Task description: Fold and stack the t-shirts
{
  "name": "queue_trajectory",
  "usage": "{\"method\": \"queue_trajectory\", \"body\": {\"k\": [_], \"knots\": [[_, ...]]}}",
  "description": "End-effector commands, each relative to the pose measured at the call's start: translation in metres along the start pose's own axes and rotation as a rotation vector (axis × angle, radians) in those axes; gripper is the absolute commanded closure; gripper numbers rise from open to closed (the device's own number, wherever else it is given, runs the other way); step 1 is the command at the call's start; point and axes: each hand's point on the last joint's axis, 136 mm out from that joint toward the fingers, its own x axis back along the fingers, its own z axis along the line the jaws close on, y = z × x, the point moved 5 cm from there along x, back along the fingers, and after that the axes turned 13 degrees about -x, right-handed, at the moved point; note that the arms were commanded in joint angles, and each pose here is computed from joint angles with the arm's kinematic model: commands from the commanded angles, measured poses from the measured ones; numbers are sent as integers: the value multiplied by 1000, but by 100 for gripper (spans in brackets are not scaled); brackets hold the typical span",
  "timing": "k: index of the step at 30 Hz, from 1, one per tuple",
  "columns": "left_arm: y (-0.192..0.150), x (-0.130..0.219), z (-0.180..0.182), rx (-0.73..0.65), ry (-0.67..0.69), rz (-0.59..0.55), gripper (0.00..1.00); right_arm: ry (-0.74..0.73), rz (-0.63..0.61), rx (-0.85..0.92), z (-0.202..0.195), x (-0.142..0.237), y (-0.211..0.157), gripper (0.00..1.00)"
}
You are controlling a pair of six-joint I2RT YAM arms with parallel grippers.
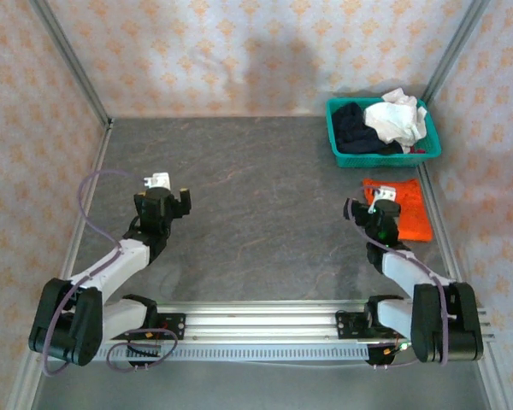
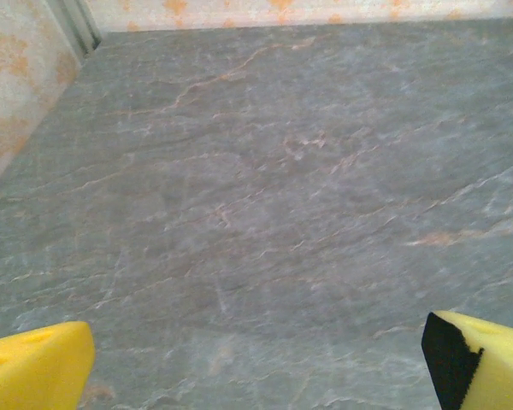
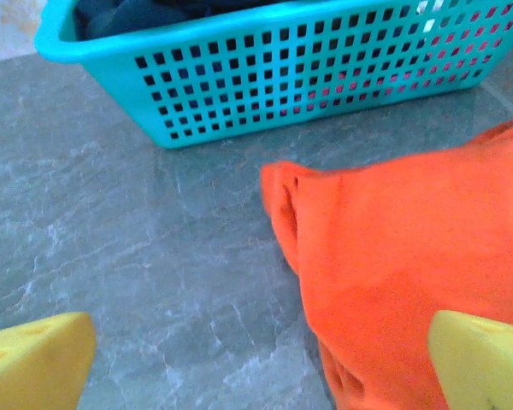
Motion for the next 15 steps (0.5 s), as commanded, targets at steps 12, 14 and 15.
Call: {"method": "queue_trajectory", "body": {"k": [12, 14, 15], "knots": [[4, -48, 3, 55, -81, -107, 0, 67, -103, 6, 9, -36, 1, 0], [-1, -57, -1, 48, -88, -86, 0, 86, -83, 20, 14, -41, 2, 0], [-3, -56, -1, 49, -93, -75, 0, 85, -75, 22, 14, -43, 3, 1]]}}
